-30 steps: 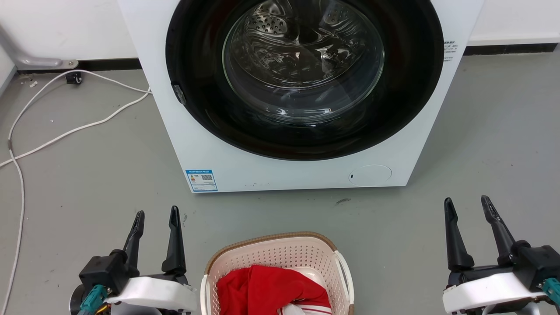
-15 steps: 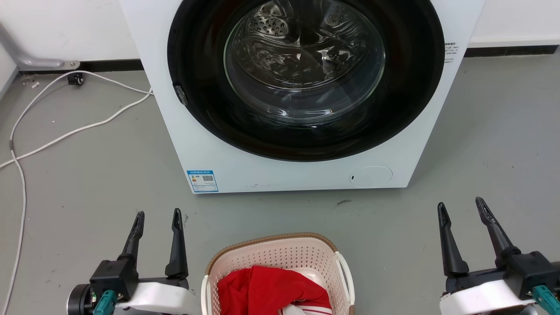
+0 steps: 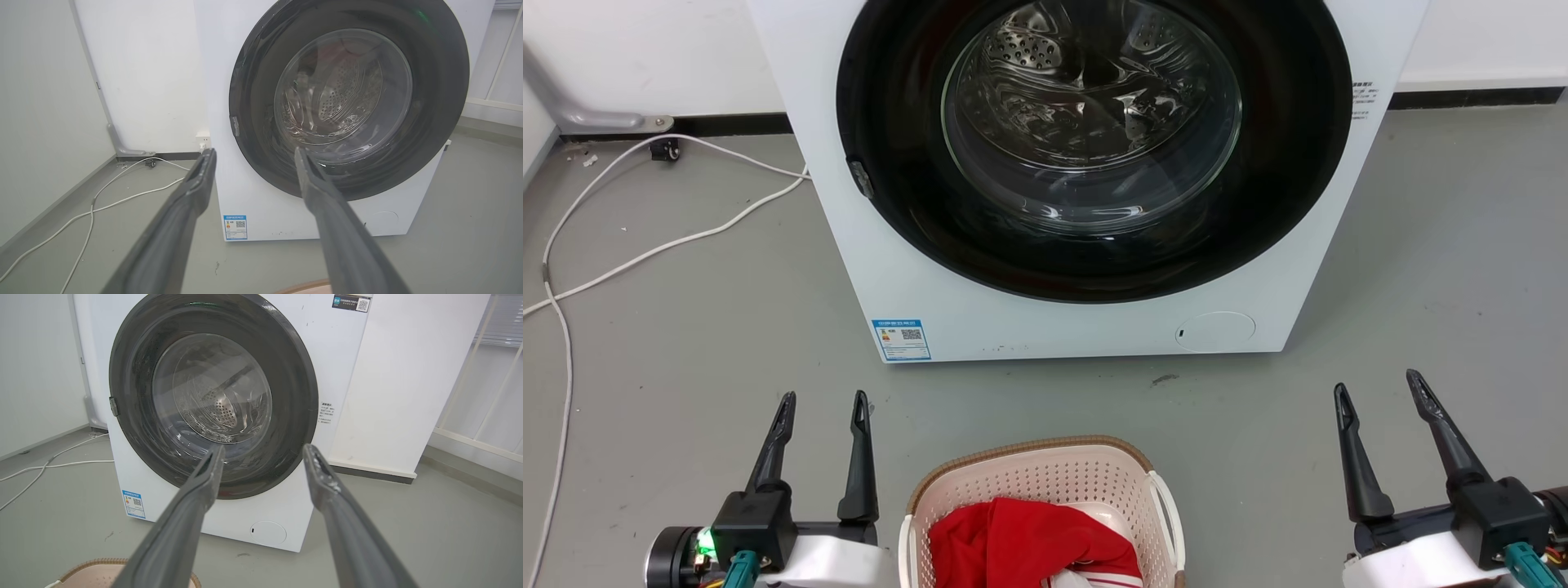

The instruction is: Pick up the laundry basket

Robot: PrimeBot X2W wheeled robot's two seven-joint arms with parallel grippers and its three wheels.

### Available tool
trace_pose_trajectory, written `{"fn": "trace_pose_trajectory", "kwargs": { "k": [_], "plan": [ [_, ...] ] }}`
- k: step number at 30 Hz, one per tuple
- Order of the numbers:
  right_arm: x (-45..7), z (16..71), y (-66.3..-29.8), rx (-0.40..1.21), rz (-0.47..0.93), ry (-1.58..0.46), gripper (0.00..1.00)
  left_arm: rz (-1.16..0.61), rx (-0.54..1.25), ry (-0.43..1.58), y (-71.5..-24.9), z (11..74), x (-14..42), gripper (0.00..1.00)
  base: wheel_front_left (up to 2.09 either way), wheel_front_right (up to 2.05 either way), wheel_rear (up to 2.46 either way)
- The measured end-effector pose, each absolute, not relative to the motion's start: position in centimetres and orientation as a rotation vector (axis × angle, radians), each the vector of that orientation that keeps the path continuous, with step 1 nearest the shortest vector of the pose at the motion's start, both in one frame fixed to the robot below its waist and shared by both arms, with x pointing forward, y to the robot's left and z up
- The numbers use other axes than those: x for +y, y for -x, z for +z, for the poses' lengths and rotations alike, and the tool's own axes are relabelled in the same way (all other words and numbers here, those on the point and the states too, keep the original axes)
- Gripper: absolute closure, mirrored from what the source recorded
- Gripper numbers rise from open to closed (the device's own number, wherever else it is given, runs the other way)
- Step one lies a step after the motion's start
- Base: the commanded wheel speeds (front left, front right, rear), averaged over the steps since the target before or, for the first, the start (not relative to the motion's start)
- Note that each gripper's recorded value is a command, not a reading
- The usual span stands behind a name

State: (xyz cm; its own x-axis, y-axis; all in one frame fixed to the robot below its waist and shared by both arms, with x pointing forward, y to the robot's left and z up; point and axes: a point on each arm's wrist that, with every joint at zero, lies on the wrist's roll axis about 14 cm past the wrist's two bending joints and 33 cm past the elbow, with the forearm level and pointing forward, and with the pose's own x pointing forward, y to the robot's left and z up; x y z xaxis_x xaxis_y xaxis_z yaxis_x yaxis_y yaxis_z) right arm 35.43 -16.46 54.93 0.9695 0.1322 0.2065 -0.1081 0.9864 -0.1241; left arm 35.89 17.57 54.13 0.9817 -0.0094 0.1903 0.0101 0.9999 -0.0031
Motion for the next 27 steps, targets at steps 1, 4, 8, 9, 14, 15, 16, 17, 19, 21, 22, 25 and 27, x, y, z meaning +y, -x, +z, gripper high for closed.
{"fn": "trace_pose_trajectory", "kwargs": {
  "k": [1,4,8,9,14,15,16,17,19,21,22,25,27],
  "plan": [
    [-16.5,54.9,-35.4,-0.216,0.121,0.113,0.0,-0.01,-0.192,0.004,-35.9,54.1,17.6,0.0,0.0,0.0,0.0],
    [-16.5,54.9,-35.4,-0.215,0.119,0.112,0.0,-0.009,-0.19,0.003,-35.8,54.0,17.6,0.0,0.0,0.0,0.0],
    [-16.5,54.9,-35.5,-0.214,0.12,0.111,0.0,-0.007,-0.189,0.003,-35.8,54.0,17.7,0.0,0.0,0.0,0.0],
    [-16.5,54.9,-35.5,-0.215,0.12,0.11,0.0,-0.008,-0.189,0.003,-35.8,54.0,17.6,0.0,0.0,0.0,0.0],
    [-16.5,54.9,-35.5,-0.216,0.12,0.106,0.0,-0.006,-0.189,0.003,-35.8,54.0,17.7,0.0,0.0,0.0,0.0],
    [-16.5,54.9,-35.5,-0.216,0.121,0.106,0.0,-0.005,-0.189,0.003,-35.8,54.0,17.7,0.0,0.0,0.0,0.0],
    [-16.5,54.9,-35.5,-0.216,0.121,0.105,0.0,-0.003,-0.187,0.002,-35.8,53.9,17.7,0.0,0.0,0.0,0.0],
    [-16.5,54.9,-35.5,-0.215,0.121,0.105,0.0,0.002,-0.185,0.001,-35.8,53.9,17.8,0.0,0.0,0.0,0.0],
    [-16.5,54.9,-35.5,-0.215,0.121,0.104,0.0,0.009,-0.18,0.0,-35.8,53.7,17.9,0.0,0.0,0.0,0.0],
    [-16.5,54.8,-35.5,-0.213,0.121,0.104,0.0,0.014,-0.174,-0.001,-35.8,53.5,18.0,0.0,0.0,0.0,0.0],
    [-16.5,54.8,-35.5,-0.211,0.122,0.104,0.0,0.017,-0.169,-0.002,-35.8,53.4,18.1,0.0,0.0,0.0,0.0],
    [-16.0,54.3,-35.6,-0.198,0.138,0.115,0.0,0.025,-0.138,0.004,-35.9,52.4,18.3,0.0,0.0,0.0,0.0],
    [-15.7,53.9,-35.9,-0.186,0.148,0.126,0.0,0.028,-0.109,0.004,-36.1,51.4,18.4,0.0,0.0,0.0,0.0]
  ]
}}
